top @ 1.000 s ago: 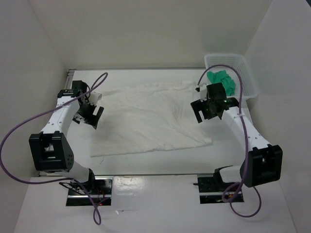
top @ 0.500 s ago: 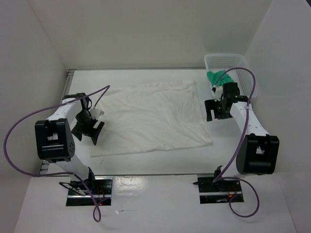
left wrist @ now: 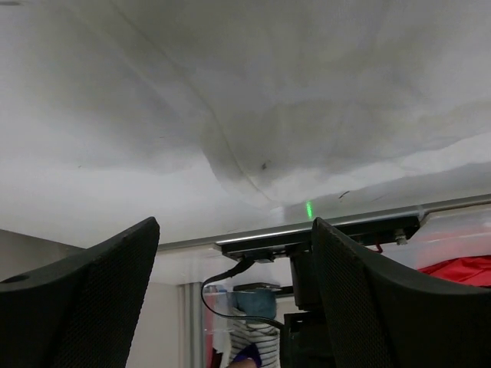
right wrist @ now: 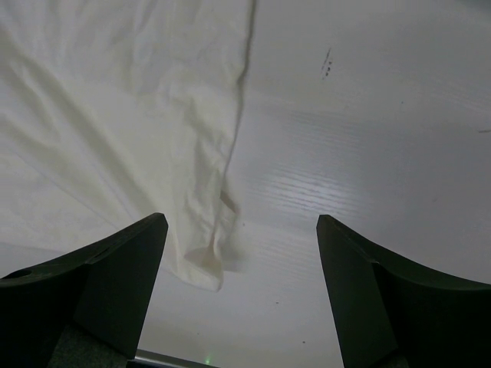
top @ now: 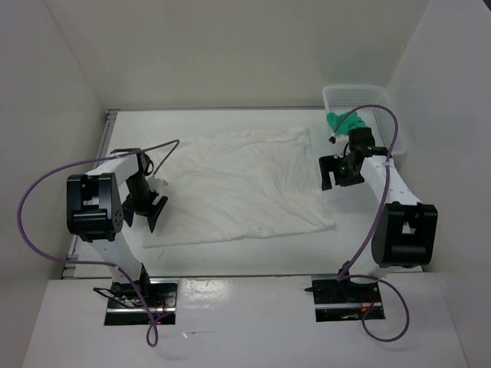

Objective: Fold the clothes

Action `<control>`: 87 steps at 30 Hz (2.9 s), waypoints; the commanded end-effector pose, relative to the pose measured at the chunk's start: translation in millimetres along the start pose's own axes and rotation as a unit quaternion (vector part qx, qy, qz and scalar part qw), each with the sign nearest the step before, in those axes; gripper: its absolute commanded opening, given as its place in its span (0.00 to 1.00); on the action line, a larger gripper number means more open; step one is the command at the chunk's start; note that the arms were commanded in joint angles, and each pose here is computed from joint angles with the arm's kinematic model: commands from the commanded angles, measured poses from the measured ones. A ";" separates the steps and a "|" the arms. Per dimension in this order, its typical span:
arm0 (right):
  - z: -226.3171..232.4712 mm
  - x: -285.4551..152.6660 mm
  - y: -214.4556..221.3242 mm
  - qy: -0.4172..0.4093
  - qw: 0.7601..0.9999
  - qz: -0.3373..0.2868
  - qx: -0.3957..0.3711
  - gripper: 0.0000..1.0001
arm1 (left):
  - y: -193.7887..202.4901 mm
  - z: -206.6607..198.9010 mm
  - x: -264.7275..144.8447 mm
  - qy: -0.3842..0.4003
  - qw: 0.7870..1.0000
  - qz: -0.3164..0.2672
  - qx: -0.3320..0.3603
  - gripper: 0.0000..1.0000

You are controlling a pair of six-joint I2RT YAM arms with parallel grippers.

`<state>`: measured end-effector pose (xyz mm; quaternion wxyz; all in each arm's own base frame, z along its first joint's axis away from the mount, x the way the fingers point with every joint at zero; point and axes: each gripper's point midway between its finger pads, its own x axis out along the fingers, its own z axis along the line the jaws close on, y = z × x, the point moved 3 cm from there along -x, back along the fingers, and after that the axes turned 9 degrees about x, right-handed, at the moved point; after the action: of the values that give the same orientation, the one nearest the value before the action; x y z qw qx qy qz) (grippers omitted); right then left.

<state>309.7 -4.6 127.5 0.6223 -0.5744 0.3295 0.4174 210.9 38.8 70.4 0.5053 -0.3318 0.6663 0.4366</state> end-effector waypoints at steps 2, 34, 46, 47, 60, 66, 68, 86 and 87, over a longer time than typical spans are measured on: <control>39.9 -3.4 -10.6 -0.053 0.997 -0.002 -0.055 0.87 | -32.1 5.0 -35.9 -0.014 0.996 -0.081 -0.025 0.86; 70.1 123.0 20.6 0.069 0.987 0.141 -0.036 0.99 | -142.0 14.2 4.4 -0.070 0.984 -0.146 -0.078 1.00; 78.4 128.9 -11.0 0.064 0.992 0.105 -0.021 0.99 | -181.1 41.6 -10.1 -0.106 0.975 -0.173 -0.095 1.00; 79.2 131.1 -13.1 0.064 0.992 0.104 -0.017 0.99 | -187.5 44.2 -7.8 -0.106 0.975 -0.173 -0.095 1.00; 76.0 130.9 -33.2 0.085 0.994 0.068 -0.014 0.99 | -237.5 84.6 -31.0 -0.137 0.961 -0.214 -0.106 1.00; 86.5 110.1 -53.4 0.059 0.997 0.038 -0.016 0.99 | -217.5 78.2 -67.4 -0.123 0.956 -0.246 -0.106 1.00; 95.1 85.5 -65.3 0.034 0.999 0.011 -0.019 0.99 | -199.5 73.5 -98.8 -0.122 0.948 -0.274 -0.106 1.00; 56.8 -15.7 -41.0 -0.023 0.997 -0.072 -0.006 0.99 | -68.8 68.9 -36.2 0.037 0.965 -0.234 -0.118 0.91; 53.5 -19.7 -38.4 -0.020 0.997 -0.077 -0.007 0.99 | -67.6 68.2 -28.2 0.052 0.965 -0.228 -0.117 0.89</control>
<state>334.4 49.4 156.9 0.6438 -0.5890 0.2993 0.3859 300.9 82.3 78.4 0.5250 -0.5331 0.5204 0.4115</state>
